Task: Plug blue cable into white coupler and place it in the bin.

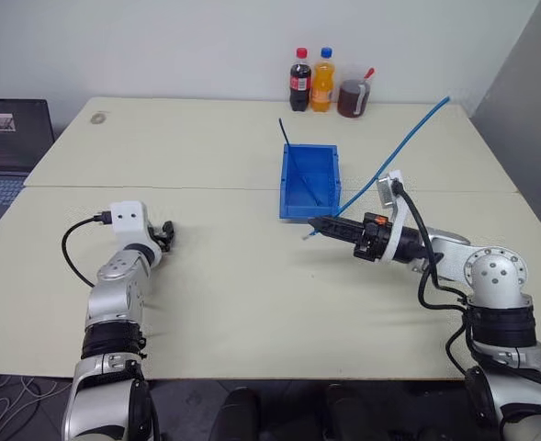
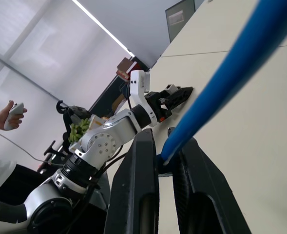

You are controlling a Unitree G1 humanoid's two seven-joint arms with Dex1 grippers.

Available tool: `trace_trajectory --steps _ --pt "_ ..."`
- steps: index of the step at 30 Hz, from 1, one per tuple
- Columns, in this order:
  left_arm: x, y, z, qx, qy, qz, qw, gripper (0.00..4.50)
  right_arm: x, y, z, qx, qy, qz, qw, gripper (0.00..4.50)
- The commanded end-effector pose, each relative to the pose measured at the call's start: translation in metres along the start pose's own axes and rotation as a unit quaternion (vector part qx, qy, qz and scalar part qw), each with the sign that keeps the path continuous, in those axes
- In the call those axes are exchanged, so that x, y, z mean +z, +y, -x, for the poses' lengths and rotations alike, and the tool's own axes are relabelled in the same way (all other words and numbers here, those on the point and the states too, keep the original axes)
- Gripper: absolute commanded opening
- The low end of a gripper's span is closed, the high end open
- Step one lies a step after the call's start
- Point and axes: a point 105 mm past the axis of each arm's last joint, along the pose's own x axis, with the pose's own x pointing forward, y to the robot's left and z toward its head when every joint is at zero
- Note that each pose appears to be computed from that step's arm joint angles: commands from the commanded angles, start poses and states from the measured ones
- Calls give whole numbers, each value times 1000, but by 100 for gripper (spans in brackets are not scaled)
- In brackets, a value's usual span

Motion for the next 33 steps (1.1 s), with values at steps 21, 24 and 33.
trace_trajectory --steps 21,24,33 --pt "-14 -173 126 -670 -16 -295 681 81 7 17 -23 26 57 194 979 10" --pt "-25 -182 125 -705 -13 -305 641 81 -1 13 -33 28 73 230 970 10" --pt "-35 -193 97 -734 -3 -320 599 81 -56 1 -37 44 152 328 931 10"
